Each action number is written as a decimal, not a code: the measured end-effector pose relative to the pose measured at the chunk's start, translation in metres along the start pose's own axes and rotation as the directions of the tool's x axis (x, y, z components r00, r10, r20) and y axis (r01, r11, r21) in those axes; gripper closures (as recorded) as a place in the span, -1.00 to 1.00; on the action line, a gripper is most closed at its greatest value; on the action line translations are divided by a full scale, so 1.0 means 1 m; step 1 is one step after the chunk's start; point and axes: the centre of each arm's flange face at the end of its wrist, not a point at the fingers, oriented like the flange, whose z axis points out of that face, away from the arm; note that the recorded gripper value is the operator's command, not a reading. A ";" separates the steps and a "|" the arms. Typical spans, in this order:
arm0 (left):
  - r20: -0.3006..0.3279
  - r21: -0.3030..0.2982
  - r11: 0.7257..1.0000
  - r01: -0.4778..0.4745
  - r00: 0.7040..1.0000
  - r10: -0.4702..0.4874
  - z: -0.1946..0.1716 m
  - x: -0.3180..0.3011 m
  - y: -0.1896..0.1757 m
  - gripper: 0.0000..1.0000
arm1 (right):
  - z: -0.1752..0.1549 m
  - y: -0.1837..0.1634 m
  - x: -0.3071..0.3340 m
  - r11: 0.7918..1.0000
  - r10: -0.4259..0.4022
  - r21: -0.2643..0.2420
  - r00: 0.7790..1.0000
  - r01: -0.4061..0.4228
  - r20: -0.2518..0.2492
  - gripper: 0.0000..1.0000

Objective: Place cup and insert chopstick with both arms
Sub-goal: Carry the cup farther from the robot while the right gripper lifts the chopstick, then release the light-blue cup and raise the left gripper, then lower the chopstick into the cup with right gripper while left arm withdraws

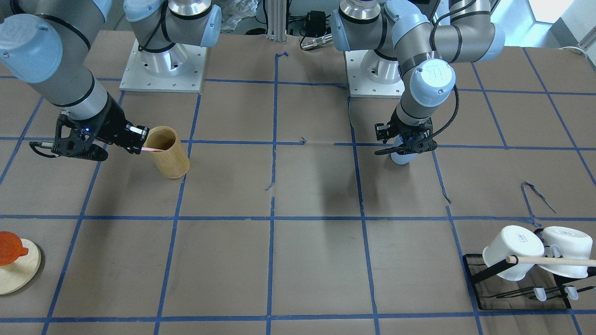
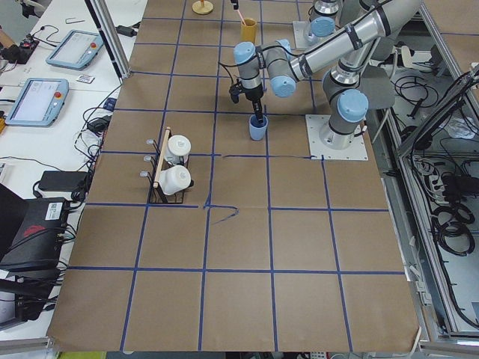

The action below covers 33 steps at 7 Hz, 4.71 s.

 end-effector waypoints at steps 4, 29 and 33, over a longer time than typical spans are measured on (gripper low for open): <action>-0.096 0.077 0.990 0.117 0.989 -0.110 -0.026 0.011 -0.018 1.00 | -0.026 -0.005 -0.006 0.999 -0.007 0.046 0.999 0.005 0.035 1.00; -0.460 0.020 0.944 0.329 0.841 -0.284 -0.318 0.136 -0.099 -1.00 | -0.149 -0.016 -0.173 0.861 -0.306 0.425 0.952 0.281 -0.009 1.00; -0.240 0.226 0.969 0.103 0.970 -0.047 -0.271 0.067 -0.031 -1.00 | -0.119 -0.019 -0.264 0.775 -0.393 0.534 0.919 0.339 -0.012 1.00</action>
